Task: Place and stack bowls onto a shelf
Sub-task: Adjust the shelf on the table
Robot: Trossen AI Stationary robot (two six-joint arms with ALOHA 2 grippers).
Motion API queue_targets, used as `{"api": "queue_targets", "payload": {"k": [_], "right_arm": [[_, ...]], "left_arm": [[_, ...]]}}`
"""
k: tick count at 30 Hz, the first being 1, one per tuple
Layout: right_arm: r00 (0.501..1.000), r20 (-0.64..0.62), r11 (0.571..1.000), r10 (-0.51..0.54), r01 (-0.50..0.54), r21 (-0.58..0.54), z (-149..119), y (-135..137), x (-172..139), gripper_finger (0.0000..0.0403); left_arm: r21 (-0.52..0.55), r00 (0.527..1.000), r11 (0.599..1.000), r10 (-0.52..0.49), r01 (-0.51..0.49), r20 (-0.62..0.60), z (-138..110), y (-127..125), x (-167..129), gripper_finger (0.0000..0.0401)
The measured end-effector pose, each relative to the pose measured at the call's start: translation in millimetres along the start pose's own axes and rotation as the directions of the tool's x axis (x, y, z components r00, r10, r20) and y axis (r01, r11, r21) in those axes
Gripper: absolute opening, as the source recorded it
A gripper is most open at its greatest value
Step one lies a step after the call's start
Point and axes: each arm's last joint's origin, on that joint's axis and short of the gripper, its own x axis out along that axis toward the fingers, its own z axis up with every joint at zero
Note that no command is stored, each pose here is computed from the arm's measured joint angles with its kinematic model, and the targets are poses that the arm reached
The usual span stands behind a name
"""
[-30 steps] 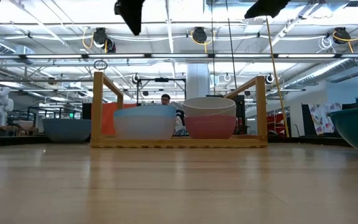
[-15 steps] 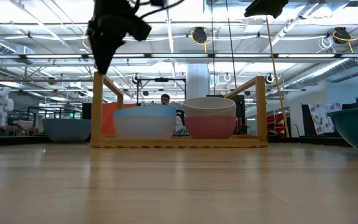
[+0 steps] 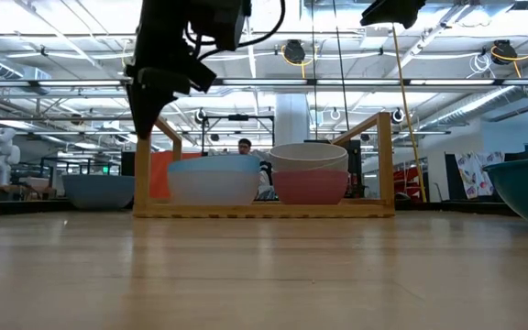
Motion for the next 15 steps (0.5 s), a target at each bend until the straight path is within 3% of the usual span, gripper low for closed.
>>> {"api": "queue_targets", "payload": {"k": [10,15], "right_arm": [[1.000,0.000,1.000,0.000,0.000,0.031,0.0,-0.1,0.0,0.0153],[1.000,0.000,0.999,0.000,0.000,0.034,0.0,-0.1,0.0,0.0153]], "left_arm": [[0.020,0.998,0.998,0.056,-0.056,-0.002,15.2,26.2,10.9,0.0099],[0.001,0.999,0.999,0.036,-0.036,-0.005,21.0,34.3,14.1,0.0099]]}}
